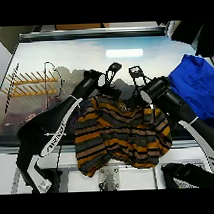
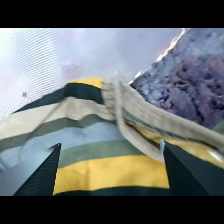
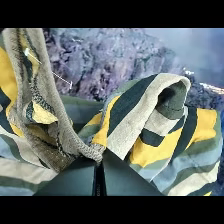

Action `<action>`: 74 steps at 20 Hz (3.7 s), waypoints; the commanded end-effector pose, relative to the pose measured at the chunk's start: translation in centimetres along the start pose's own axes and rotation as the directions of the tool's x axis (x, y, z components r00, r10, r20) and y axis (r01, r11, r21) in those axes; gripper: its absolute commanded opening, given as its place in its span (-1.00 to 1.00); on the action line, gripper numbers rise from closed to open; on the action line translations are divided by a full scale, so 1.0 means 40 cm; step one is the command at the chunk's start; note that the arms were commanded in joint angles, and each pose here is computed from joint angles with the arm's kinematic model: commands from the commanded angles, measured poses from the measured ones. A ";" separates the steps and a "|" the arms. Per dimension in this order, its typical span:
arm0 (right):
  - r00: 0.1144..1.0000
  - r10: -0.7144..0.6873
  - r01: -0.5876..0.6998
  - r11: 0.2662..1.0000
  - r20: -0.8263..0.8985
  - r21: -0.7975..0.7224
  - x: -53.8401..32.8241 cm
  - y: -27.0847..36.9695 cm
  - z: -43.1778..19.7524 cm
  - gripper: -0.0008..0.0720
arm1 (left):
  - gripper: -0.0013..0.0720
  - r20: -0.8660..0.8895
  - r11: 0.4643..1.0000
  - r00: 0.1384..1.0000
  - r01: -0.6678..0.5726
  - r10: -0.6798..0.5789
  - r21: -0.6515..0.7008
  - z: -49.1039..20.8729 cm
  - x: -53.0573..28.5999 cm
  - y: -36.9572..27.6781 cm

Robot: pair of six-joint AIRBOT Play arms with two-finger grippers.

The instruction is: Fold the clothes and pants, and hang the long-sleeved shirts on hangers.

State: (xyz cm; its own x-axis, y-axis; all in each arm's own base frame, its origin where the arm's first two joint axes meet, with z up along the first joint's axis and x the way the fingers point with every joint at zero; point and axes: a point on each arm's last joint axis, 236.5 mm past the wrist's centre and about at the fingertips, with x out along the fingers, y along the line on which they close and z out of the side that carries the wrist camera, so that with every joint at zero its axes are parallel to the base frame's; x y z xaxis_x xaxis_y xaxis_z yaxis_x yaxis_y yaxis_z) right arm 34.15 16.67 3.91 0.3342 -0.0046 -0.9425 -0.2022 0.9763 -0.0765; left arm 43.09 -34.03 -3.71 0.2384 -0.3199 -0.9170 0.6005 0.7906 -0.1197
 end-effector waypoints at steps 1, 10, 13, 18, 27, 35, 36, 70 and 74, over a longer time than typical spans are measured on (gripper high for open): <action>0.999 0.009 -0.008 1.000 0.031 -0.005 -0.040 -0.002 0.002 -0.95 | 0.91 -0.080 1.000 0.997 -0.007 0.009 0.025 -0.018 0.031 0.004; 0.998 0.016 -0.017 1.000 0.054 0.005 -0.089 -0.013 -0.006 -0.95 | 0.91 -0.025 0.998 1.000 0.011 -0.009 0.062 0.013 0.046 -0.058; 0.998 0.021 -0.021 1.000 0.054 -0.009 -0.095 -0.002 -0.012 -0.95 | 0.91 -0.020 0.998 1.000 0.010 -0.009 0.060 0.016 0.058 -0.056; 0.997 0.042 -0.039 0.998 0.067 -0.048 -0.114 0.034 -0.021 -0.95 | 0.29 -0.097 0.999 0.995 0.009 -0.004 0.045 -0.034 0.109 -0.048; 0.995 -0.056 0.058 0.998 0.078 -0.024 -0.141 -0.049 -0.023 -0.95 | -0.93 -0.046 0.990 0.992 -0.122 0.119 -0.071 0.004 0.004 0.111; 0.994 -0.067 0.058 0.993 0.081 0.106 -0.282 -0.157 -0.019 -0.95 | -0.93 0.109 0.990 0.987 -0.114 0.122 -0.081 -0.065 -0.511 0.053; 0.998 -0.042 0.036 0.993 0.051 0.108 -0.292 -0.147 -0.046 -0.95 | -0.93 0.077 0.992 0.991 -0.101 0.107 -0.079 -0.126 -0.539 0.022; 0.965 0.155 -0.144 0.987 -0.210 0.067 -0.178 0.048 -0.225 -0.95 | 0.86 -0.233 0.978 0.964 0.082 -0.126 -0.191 -0.456 -0.291 -0.216; 0.966 0.155 -0.144 0.987 -0.209 0.066 -0.178 0.048 -0.224 -0.95 | 0.86 -0.090 0.954 0.979 0.157 -0.185 -0.254 -0.390 -0.370 -0.180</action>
State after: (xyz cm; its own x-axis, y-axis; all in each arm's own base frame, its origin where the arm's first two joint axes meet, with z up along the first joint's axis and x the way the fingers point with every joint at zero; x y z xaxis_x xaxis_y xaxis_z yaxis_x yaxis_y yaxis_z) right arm 23.14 16.63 7.59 0.0993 0.1013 -0.9899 -0.1870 0.9790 0.0815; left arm 22.36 -27.08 2.49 0.0149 -0.3304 -0.9437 0.4266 0.8557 -0.2929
